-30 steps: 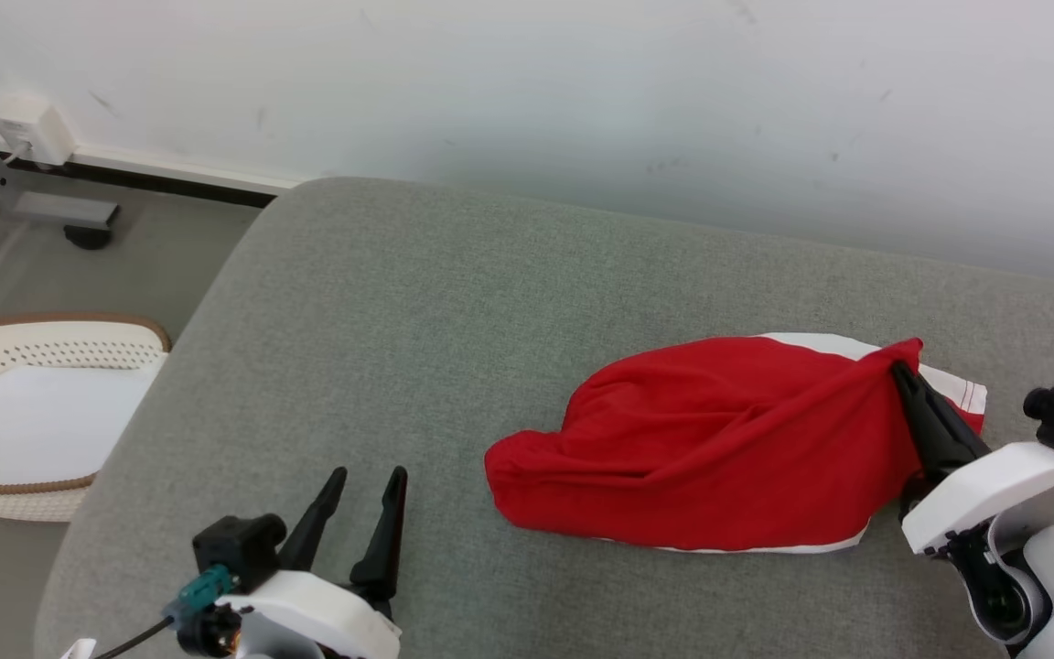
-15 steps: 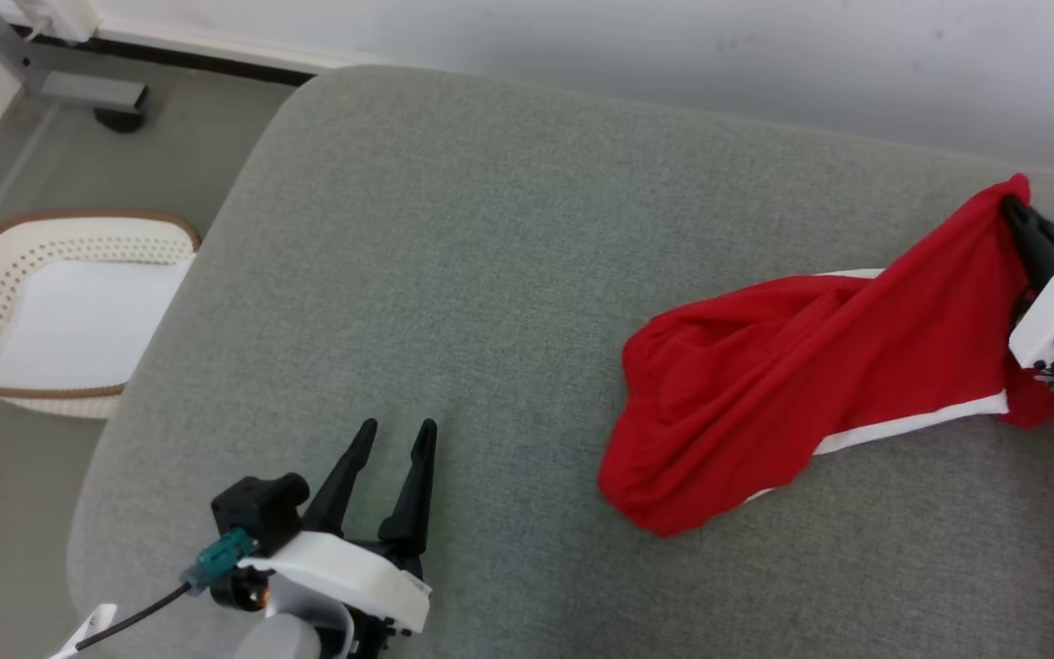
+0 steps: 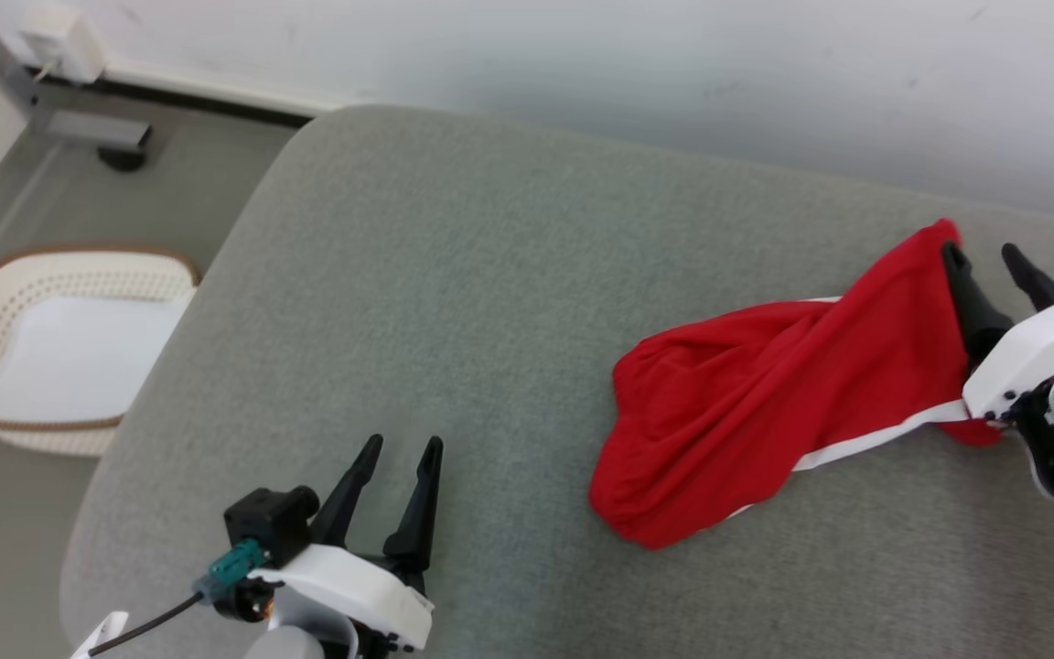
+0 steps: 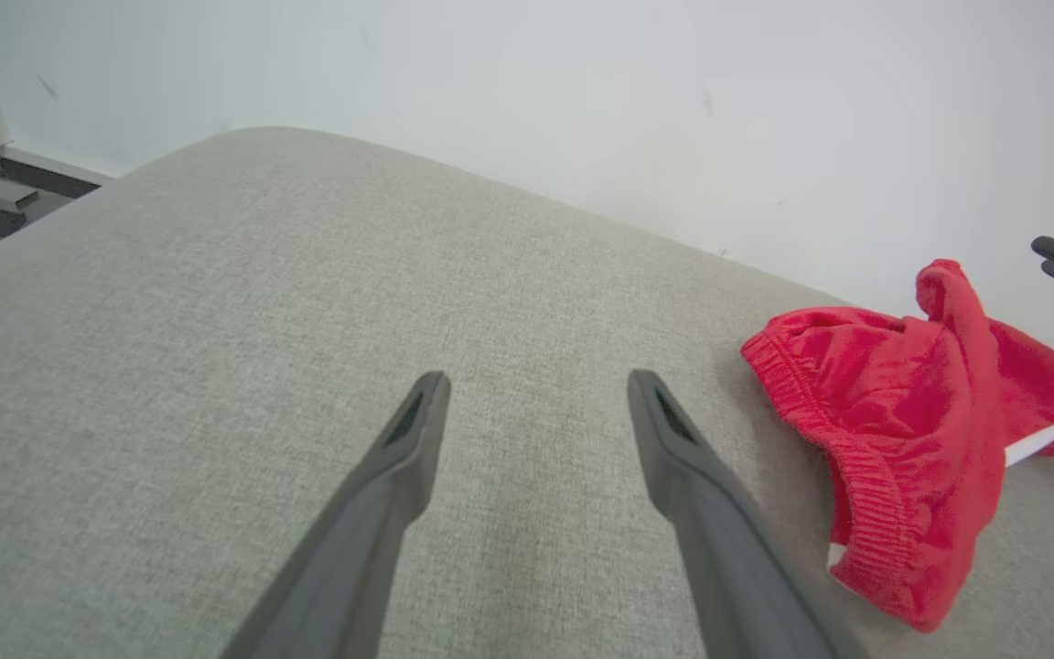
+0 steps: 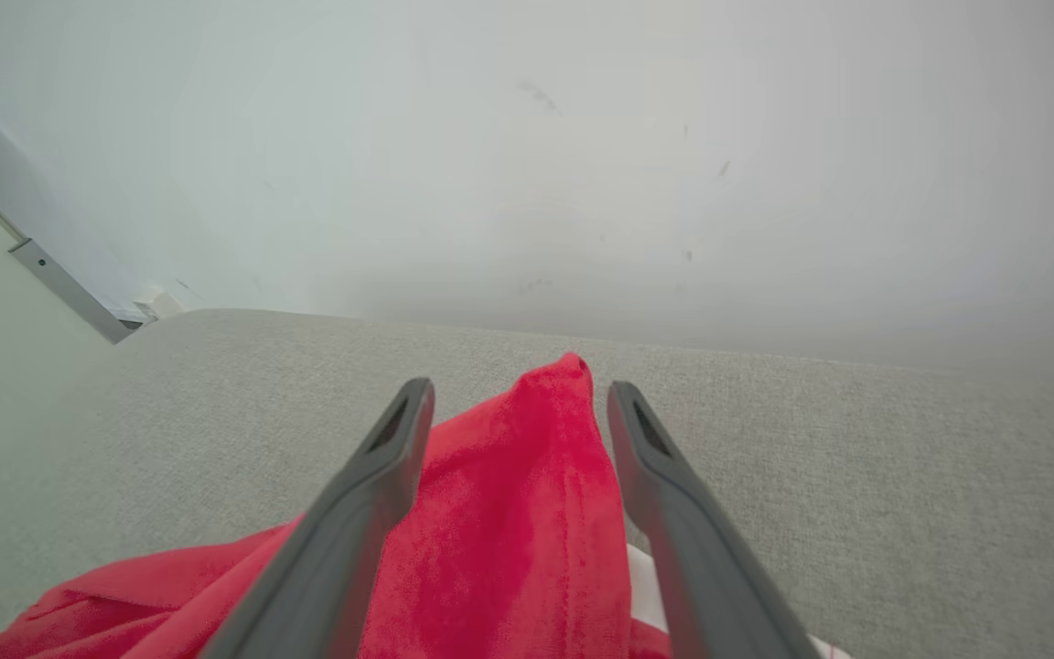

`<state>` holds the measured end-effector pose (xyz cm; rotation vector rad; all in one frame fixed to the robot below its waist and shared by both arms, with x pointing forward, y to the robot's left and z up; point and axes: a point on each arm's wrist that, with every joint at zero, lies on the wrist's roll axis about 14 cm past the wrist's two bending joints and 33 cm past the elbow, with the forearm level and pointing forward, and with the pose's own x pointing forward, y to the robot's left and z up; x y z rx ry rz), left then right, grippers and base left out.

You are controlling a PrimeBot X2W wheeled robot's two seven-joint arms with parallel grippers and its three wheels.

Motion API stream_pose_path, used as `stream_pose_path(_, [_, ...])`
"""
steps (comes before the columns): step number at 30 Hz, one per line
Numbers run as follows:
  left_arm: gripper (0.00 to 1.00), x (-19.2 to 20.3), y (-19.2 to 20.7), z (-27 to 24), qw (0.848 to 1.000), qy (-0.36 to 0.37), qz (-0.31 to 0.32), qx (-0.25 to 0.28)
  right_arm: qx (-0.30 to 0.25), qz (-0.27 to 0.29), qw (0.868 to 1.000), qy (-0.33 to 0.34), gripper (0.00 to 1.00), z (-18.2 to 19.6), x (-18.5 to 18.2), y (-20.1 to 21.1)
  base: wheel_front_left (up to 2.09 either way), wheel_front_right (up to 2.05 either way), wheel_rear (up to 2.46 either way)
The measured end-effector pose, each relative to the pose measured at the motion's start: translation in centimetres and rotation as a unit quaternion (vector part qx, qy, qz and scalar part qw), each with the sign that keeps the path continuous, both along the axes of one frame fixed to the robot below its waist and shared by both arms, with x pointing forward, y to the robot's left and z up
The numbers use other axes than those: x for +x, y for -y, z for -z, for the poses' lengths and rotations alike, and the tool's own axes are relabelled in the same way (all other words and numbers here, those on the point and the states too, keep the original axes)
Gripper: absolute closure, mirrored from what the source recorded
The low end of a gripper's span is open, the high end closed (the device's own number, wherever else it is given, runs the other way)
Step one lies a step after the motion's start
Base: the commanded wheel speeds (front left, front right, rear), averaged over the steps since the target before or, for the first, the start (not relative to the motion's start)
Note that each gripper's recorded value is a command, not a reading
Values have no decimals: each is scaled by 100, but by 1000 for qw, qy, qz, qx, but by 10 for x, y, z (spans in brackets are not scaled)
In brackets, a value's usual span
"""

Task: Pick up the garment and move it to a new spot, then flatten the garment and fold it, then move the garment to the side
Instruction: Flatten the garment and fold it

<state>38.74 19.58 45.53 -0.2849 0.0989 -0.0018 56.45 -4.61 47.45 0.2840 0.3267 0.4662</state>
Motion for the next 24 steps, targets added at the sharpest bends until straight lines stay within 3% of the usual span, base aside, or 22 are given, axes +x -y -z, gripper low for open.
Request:
stream_pose_path(8, [0,-5,29,-9,998,6,62,9,37,26,996,73,0,-33,-43,29,0,0,0])
stream_pose_path(16, [0,-20,77,7,987,-37,156,6,52,93,992,70,0,-15,-95,86,0,0,0])
stream_pose_path(24, [0,-26,111,13,973,-58,222,-4,85,134,986,50,0,7,-135,97,0,0,0])
